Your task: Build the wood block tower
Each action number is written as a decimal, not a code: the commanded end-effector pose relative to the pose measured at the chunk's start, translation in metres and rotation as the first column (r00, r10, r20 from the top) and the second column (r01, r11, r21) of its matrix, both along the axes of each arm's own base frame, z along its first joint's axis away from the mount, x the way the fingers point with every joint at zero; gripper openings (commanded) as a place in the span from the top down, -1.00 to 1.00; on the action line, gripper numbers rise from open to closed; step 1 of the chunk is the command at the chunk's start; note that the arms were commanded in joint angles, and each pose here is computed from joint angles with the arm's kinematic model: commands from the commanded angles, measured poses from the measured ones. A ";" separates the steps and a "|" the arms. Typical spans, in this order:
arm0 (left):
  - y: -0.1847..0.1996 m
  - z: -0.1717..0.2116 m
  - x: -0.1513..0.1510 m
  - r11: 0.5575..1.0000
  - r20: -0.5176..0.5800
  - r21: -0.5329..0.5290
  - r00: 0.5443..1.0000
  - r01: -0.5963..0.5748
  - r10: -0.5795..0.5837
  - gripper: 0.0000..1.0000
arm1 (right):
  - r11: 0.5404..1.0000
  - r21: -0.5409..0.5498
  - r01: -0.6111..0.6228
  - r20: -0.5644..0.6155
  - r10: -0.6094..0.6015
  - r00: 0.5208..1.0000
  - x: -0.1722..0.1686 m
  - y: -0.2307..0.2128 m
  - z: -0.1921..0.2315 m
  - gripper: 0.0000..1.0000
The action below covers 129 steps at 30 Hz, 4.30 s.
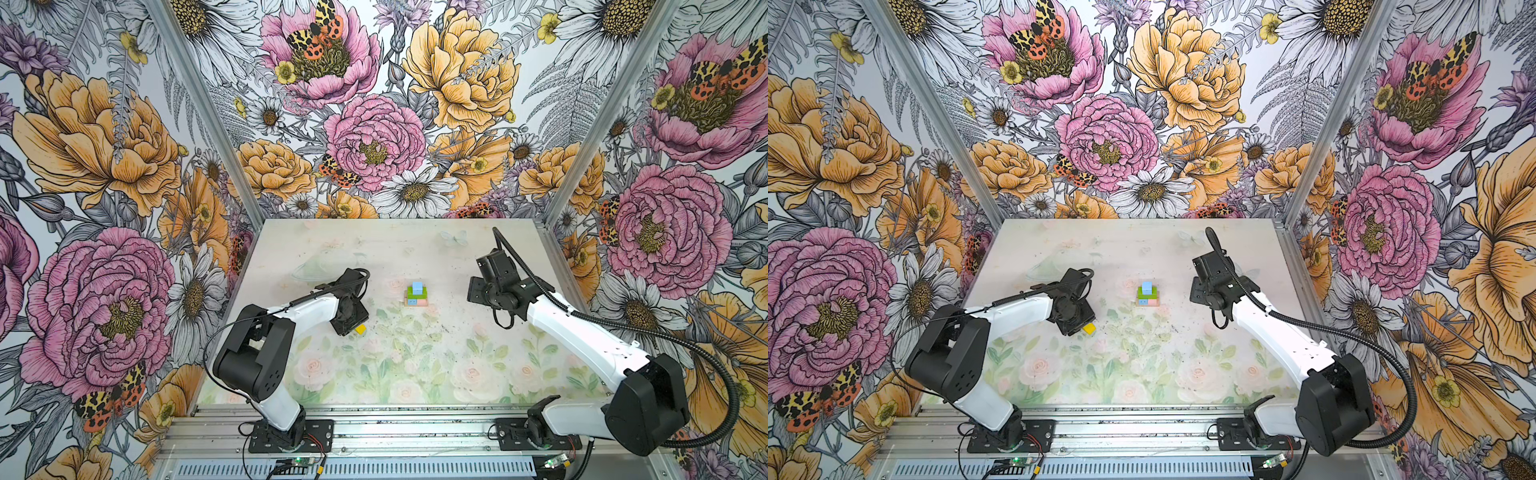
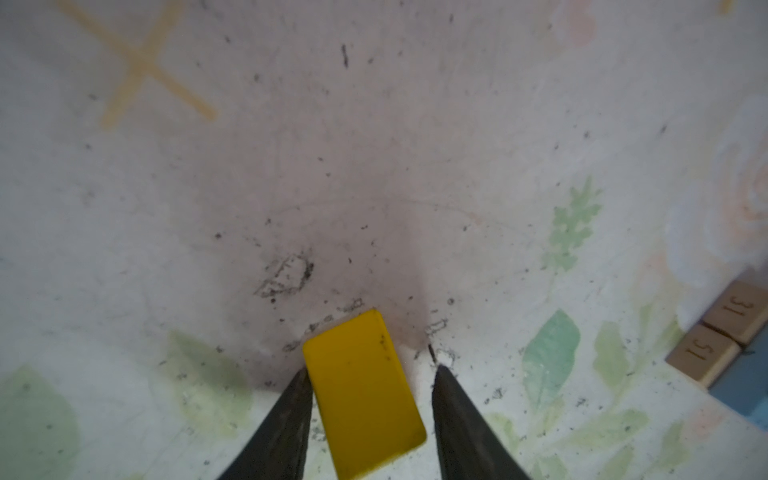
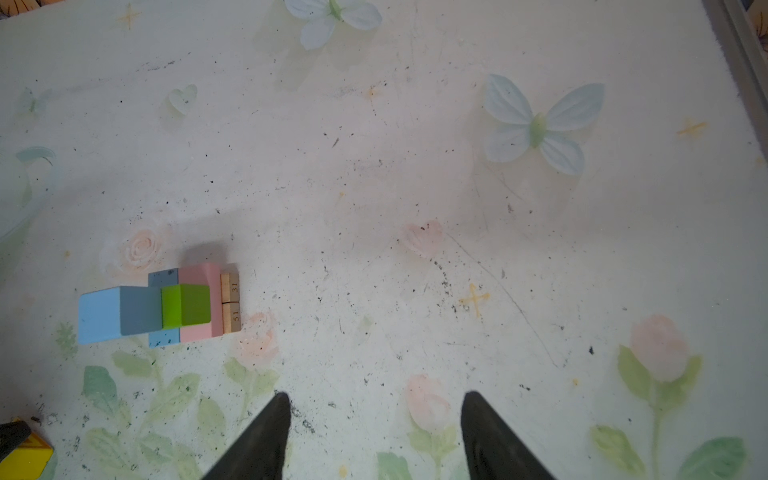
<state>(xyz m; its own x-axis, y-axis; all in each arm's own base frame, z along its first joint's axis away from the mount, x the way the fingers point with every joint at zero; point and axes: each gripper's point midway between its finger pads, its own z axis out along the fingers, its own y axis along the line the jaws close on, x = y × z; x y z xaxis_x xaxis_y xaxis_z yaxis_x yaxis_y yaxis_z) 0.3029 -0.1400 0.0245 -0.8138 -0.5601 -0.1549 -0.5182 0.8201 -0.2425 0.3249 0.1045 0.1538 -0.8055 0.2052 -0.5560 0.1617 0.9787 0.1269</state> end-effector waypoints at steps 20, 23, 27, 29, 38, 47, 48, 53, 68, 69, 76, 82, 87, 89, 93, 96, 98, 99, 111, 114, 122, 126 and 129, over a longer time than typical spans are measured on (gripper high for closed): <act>-0.027 0.028 0.017 0.907 0.005 0.141 0.915 0.398 -0.402 0.80 | 1.000 0.031 -0.002 0.003 0.002 1.000 0.002 0.004 -0.003 -0.34; -0.036 0.043 0.021 0.871 0.049 0.153 0.877 0.467 -0.479 1.00 | 0.999 0.034 -0.003 0.004 0.003 1.000 0.001 0.004 -0.003 -0.34; -0.047 0.075 0.026 0.820 0.131 0.181 0.813 0.543 -0.567 1.00 | 0.999 0.036 -0.009 0.000 0.009 1.000 0.000 0.005 -0.004 -0.34; -0.052 0.095 0.028 0.799 0.180 0.185 0.780 0.571 -0.599 1.00 | 0.999 0.037 -0.013 -0.004 0.013 1.000 0.000 0.006 -0.005 -0.34; -0.062 0.156 0.026 0.741 0.292 0.219 0.682 0.635 -0.671 1.00 | 0.999 0.036 -0.024 0.002 0.024 1.000 -0.002 0.006 -0.004 -0.34; -0.044 0.113 0.028 0.831 0.160 0.216 0.821 0.513 -0.548 1.00 | 0.999 0.043 -0.024 0.002 0.024 1.000 -0.005 0.005 -0.008 -0.34; -0.041 0.103 0.029 0.863 0.138 0.204 0.860 0.462 -0.492 1.00 | 0.999 0.046 -0.025 0.003 0.025 1.000 -0.005 0.005 -0.008 -0.34; -0.037 0.050 0.028 0.961 0.016 0.146 0.970 0.236 -0.241 1.00 | 0.998 0.048 -0.026 0.005 0.026 1.000 -0.007 0.004 -0.007 -0.34; -0.020 0.035 0.021 0.936 0.098 0.050 0.935 -0.347 0.342 1.00 | 0.998 0.056 -0.006 0.015 0.005 1.000 -0.013 -0.004 -0.006 -0.34; -0.019 0.034 0.020 0.925 0.098 0.043 0.923 -0.378 0.373 1.00 | 0.998 0.058 -0.005 0.017 0.004 1.000 -0.013 -0.004 -0.005 -0.34; -0.019 0.031 0.015 0.832 0.073 -0.021 0.829 -0.554 0.554 1.00 | 0.998 0.062 0.004 0.025 -0.005 1.000 -0.016 -0.008 -0.004 -0.35; -0.022 0.026 0.015 0.793 0.036 -0.040 0.792 -0.608 0.609 0.80 | 0.998 0.067 0.012 0.027 -0.014 1.000 -0.017 -0.010 -0.003 -0.35; -0.034 0.014 0.015 0.804 -0.031 -0.038 0.805 -0.593 0.593 0.53 | 0.998 0.069 0.013 0.022 -0.015 1.000 -0.016 -0.011 -0.005 -0.35; -0.036 0.013 0.015 0.808 -0.036 -0.038 0.809 -0.587 0.586 0.34 | 0.998 0.067 0.013 0.021 -0.015 1.000 -0.017 -0.011 -0.005 -0.35; -0.034 0.015 0.014 0.811 -0.025 -0.035 0.812 -0.584 0.584 -0.07 | 0.997 0.069 0.017 0.024 -0.019 1.000 -0.017 -0.012 -0.004 -0.35; -0.034 0.017 0.014 0.815 -0.021 -0.040 0.816 -0.578 0.578 -0.25 | 0.997 0.071 0.017 0.021 -0.018 1.000 -0.017 -0.012 -0.005 -0.35; -0.034 0.024 0.016 0.824 -0.006 -0.050 0.826 -0.564 0.564 -0.27 | 0.997 0.072 0.015 0.021 -0.017 1.000 -0.017 -0.012 -0.005 -0.35; -0.033 0.030 0.017 0.831 0.014 -0.057 0.832 -0.554 0.555 -0.27 | 0.997 0.073 0.015 0.021 -0.016 1.000 -0.017 -0.012 -0.005 -0.35; 0.011 0.173 0.043 0.981 0.487 0.119 0.870 -0.154 0.077 -0.13 | 0.996 0.086 0.005 0.019 -0.007 1.000 -0.017 -0.010 -0.004 -0.35; 0.000 0.200 0.045 0.972 0.511 0.213 0.837 0.098 -0.197 -0.12 | 0.996 0.087 -0.002 0.016 0.000 1.000 -0.017 -0.008 -0.004 -0.35; -0.046 0.226 0.006 0.665 0.433 0.385 0.511 0.640 -0.743 -0.18 | 0.997 0.079 -0.024 0.013 0.023 1.000 -0.018 -0.008 -0.001 -0.35; -0.060 0.207 -0.017 0.439 0.307 0.469 0.324 0.767 -0.895 -0.25 | 0.996 0.084 -0.037 0.010 0.036 0.999 -0.018 -0.005 -0.001 -0.36; -0.062 0.187 -0.031 0.266 0.186 0.517 0.196 0.814 -0.963 -0.26 | 0.996 0.085 -0.041 0.008 0.040 0.999 -0.018 -0.004 -0.001 -0.35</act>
